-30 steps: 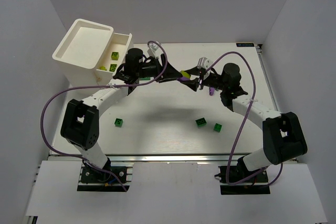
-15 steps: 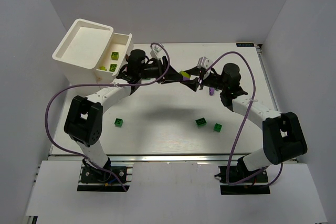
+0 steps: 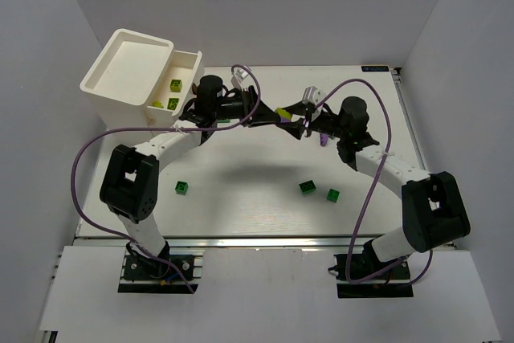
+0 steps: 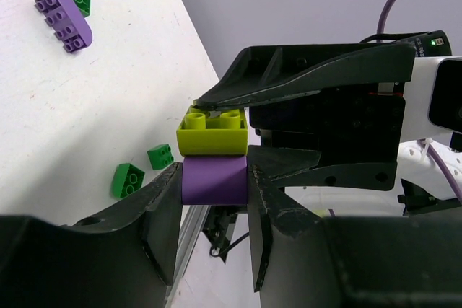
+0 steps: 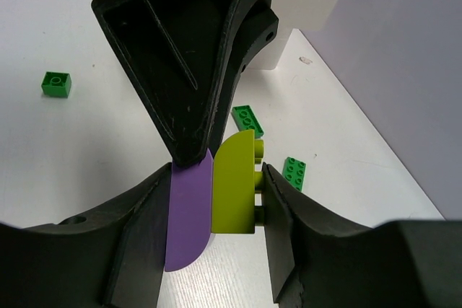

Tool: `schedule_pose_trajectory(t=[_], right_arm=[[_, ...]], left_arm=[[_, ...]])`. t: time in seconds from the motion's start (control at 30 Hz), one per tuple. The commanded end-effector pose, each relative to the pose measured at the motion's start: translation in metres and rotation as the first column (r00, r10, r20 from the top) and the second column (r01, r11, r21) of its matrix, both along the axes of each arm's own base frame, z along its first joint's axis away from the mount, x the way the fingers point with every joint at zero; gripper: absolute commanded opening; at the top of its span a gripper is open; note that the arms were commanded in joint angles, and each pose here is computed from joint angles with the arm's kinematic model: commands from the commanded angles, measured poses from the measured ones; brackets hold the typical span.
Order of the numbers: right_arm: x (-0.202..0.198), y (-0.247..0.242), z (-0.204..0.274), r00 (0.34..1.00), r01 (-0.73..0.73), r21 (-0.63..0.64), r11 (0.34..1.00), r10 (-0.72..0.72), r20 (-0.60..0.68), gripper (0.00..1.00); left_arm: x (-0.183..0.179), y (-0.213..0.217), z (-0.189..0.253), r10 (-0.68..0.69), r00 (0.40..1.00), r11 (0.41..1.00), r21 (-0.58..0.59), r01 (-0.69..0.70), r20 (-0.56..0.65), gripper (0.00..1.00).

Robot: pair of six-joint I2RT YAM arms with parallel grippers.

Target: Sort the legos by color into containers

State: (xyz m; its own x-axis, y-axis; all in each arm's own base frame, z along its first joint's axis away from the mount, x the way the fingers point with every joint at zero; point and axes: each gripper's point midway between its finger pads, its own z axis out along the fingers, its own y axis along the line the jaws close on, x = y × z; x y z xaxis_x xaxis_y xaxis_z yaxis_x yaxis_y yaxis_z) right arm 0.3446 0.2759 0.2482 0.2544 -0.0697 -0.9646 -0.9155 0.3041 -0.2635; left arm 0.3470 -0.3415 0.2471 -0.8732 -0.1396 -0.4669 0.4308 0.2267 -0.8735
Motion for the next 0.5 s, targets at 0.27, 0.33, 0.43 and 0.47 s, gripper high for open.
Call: schedule_pose_trajectory(t=[0.27, 0.33, 0.43, 0.47], right_arm=[[-0.030, -0.002, -0.003, 0.975, -0.215, -0.098, 0.972, 0.206, -0.087, 0.89], [-0.042, -0.005, -0.003, 0.960, -0.267, -0.096, 0.959, 0.256, -0.113, 0.89], [-0.049, -0.009, -0.003, 0.947, -0.300, -0.090, 0.950, 0.286, -0.143, 0.89], [-0.052, -0.009, -0.004, 0.938, -0.321, -0.086, 0.943, 0.304, -0.168, 0.89]], left_arm=[[-0.015, 0.033, -0.022, -0.040, 0.995, 0.975, 0.221, 0.018, 0.095, 0.09], [-0.015, 0.038, -0.028, -0.075, 0.986, 0.960, 0.279, 0.031, 0.148, 0.09], [-0.024, 0.050, -0.040, -0.110, 0.981, 0.929, 0.366, 0.044, 0.162, 0.08], [-0.025, 0.053, -0.040, -0.135, 0.970, 0.922, 0.385, 0.048, 0.204, 0.08]])
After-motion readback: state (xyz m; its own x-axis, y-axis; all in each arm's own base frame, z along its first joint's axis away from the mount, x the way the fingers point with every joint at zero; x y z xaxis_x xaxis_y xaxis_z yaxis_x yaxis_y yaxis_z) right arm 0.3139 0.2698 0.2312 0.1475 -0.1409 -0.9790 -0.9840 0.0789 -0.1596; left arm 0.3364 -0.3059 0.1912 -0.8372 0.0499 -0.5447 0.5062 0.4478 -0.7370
